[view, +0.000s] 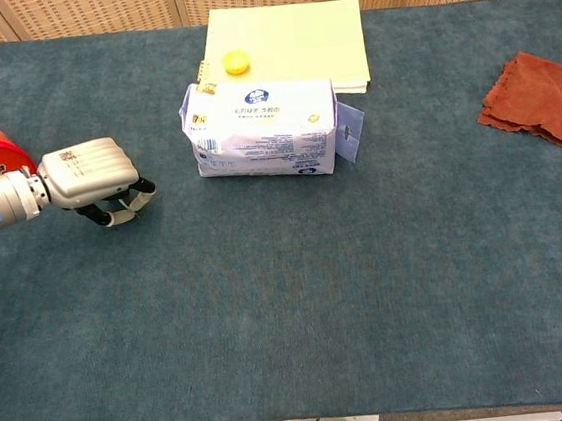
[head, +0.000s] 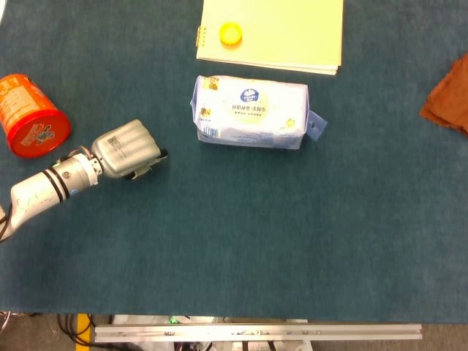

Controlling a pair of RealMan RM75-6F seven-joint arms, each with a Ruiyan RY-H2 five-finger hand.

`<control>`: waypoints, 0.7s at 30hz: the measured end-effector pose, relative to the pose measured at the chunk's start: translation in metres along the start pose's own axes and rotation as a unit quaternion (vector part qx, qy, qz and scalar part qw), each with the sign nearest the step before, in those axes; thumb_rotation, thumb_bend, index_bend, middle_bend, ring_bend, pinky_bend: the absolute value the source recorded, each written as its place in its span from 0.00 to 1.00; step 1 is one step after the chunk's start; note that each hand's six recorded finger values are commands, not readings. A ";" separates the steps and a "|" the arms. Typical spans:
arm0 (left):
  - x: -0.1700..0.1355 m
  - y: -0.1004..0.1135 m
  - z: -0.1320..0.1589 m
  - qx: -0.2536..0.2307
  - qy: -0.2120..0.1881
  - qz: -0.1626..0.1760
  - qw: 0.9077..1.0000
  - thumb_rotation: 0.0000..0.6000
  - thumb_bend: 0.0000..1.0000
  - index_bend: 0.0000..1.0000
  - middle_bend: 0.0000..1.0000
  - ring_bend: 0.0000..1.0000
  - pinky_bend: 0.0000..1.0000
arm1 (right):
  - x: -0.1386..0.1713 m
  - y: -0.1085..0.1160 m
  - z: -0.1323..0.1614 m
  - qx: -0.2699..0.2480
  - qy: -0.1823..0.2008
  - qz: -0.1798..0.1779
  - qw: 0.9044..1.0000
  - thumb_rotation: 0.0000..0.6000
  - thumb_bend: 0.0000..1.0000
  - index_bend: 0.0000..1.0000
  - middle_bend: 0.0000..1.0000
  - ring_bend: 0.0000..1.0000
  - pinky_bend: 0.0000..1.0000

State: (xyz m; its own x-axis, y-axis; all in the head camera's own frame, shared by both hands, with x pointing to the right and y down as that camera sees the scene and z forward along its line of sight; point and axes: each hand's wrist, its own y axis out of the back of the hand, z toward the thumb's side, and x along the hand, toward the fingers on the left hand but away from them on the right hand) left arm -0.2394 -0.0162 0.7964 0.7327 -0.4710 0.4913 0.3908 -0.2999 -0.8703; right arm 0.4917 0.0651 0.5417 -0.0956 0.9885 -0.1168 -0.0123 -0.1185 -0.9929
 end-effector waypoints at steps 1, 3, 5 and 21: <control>0.000 0.000 0.000 -0.002 0.001 0.001 1.000 1.00 0.36 0.58 1.00 0.99 0.93 | 0.000 0.000 0.000 0.000 0.000 0.000 1.000 1.00 0.79 0.44 0.47 0.50 0.50; 0.001 0.001 0.000 -0.006 0.002 0.002 1.000 1.00 0.36 0.59 1.00 0.99 0.93 | 0.000 0.001 -0.001 -0.001 0.000 -0.001 1.000 1.00 0.79 0.44 0.47 0.50 0.50; 0.001 0.001 0.001 -0.011 0.003 0.003 1.000 1.00 0.36 0.60 1.00 0.99 0.93 | 0.000 0.001 -0.002 -0.002 0.000 -0.002 1.000 1.00 0.79 0.44 0.47 0.50 0.50; -0.008 0.015 -0.010 -0.041 0.031 0.025 0.998 1.00 0.36 0.61 1.00 0.99 0.93 | 0.000 0.001 -0.005 -0.012 0.003 -0.005 1.000 1.00 0.79 0.44 0.47 0.50 0.50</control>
State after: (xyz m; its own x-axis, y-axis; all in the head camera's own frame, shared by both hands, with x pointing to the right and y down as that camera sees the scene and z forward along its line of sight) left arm -0.2448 -0.0252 0.7798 0.7127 -0.5375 0.4508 0.3058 -0.3403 -0.8892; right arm 0.4970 0.0658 0.5410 -0.0894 0.9902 -0.1072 0.0110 -0.1067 -0.9942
